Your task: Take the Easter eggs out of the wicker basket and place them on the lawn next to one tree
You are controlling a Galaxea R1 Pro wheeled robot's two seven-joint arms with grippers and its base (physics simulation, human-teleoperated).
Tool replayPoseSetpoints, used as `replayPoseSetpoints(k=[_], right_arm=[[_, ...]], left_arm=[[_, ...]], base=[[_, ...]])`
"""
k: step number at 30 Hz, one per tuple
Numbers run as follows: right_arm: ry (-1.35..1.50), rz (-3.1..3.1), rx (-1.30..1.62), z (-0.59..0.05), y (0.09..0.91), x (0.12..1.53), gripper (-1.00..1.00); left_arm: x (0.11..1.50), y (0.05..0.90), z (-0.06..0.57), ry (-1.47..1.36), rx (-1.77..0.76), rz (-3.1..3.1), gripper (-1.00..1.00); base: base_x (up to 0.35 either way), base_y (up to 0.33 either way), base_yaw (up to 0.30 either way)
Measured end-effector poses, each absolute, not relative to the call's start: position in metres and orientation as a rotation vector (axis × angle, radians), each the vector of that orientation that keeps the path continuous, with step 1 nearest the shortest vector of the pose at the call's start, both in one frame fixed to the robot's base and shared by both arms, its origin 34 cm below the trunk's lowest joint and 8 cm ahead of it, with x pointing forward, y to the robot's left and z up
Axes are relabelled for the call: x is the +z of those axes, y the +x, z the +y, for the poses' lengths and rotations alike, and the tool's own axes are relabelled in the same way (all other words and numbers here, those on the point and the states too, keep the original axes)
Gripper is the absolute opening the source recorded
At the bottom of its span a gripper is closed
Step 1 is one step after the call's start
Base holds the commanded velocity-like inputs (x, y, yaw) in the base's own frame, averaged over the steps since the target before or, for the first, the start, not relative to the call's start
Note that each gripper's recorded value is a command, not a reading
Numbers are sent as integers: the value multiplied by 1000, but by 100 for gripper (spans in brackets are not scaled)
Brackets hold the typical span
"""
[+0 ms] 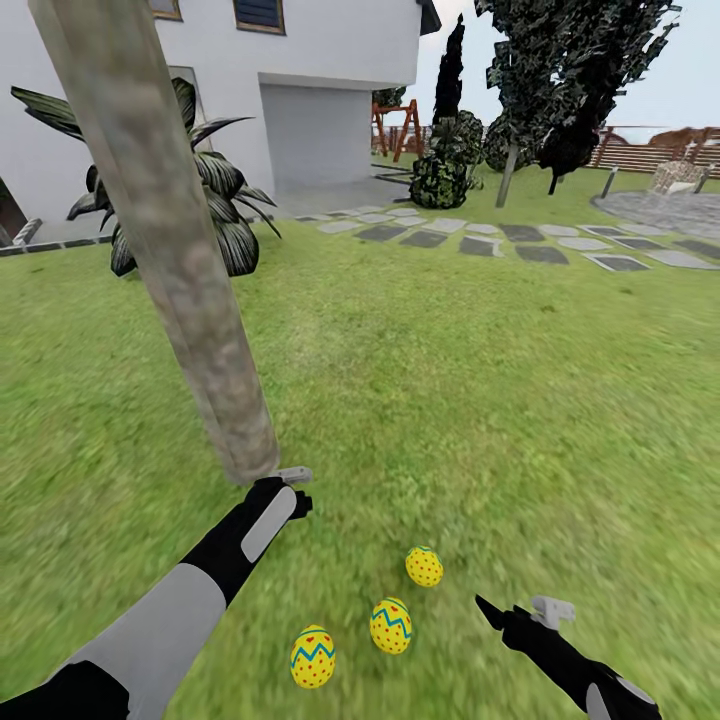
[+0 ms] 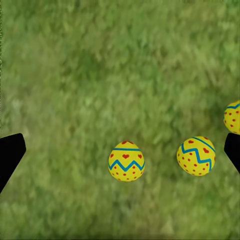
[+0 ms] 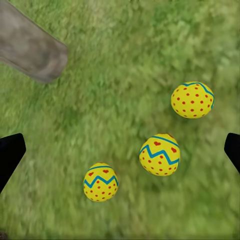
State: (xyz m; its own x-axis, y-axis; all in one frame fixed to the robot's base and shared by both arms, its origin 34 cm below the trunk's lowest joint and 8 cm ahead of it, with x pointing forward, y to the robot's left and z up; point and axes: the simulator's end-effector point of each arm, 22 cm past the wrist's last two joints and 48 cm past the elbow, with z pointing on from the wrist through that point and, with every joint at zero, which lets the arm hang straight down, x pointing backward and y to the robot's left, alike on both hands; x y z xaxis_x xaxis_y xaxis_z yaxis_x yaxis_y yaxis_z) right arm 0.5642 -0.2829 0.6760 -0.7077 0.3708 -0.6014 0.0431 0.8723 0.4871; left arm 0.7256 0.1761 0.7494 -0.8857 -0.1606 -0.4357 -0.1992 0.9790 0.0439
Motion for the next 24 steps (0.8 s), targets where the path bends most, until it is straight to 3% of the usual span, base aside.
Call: replayPoseSetpoints(k=[24], right_arm=[[277, 2278, 562, -283, 564, 709, 100]], left_arm=[[779, 721, 176, -256, 120, 2683, 100]], base=[[0, 0, 0]])
